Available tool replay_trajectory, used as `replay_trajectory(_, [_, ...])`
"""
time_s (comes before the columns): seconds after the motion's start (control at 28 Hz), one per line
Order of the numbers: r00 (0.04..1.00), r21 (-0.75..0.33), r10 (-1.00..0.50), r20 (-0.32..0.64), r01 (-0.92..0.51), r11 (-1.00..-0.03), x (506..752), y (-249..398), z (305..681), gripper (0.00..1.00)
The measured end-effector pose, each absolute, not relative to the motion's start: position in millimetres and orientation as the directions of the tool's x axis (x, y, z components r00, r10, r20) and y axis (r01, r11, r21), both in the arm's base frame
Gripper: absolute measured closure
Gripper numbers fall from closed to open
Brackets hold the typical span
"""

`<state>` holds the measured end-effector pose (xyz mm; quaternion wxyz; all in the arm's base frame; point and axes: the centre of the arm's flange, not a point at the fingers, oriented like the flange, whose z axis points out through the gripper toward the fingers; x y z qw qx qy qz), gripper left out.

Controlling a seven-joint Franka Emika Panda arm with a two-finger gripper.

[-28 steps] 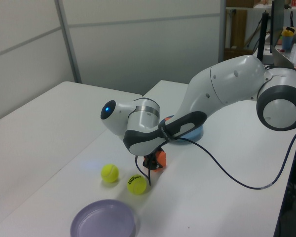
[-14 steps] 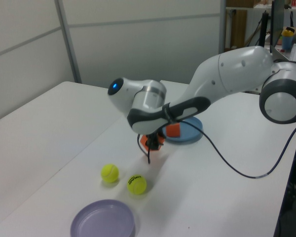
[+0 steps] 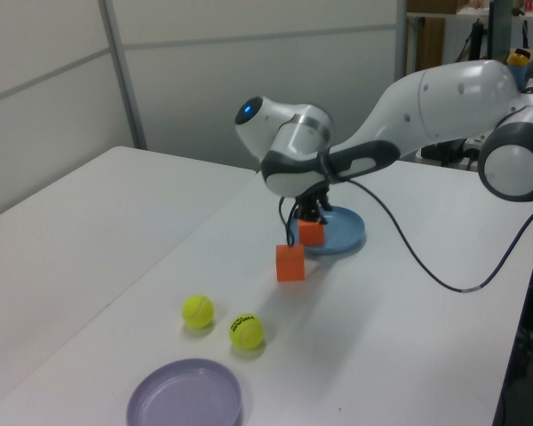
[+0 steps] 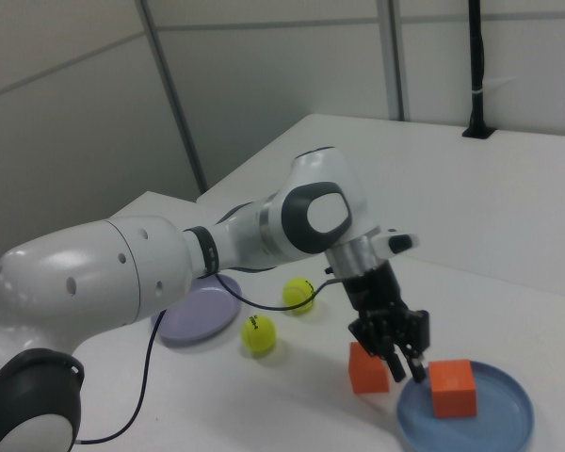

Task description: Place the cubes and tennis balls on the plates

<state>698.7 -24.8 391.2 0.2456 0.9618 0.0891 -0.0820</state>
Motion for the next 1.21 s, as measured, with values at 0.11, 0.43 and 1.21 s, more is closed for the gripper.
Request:
replay_trajectory(0.11, [0.973,0.461,0.082,-0.214,0.174,-0.87,692.9,-51.3,398.1,0.62])
replay_trajectory(0.43, [0.979,0.414,0.052,-0.198,0.132,-0.901,690.0,-34.8,401.0,0.52])
replay_trajectory(1.21, [0.933,0.45,0.348,-0.093,0.351,-0.821,711.4,97.1,337.4,0.0])
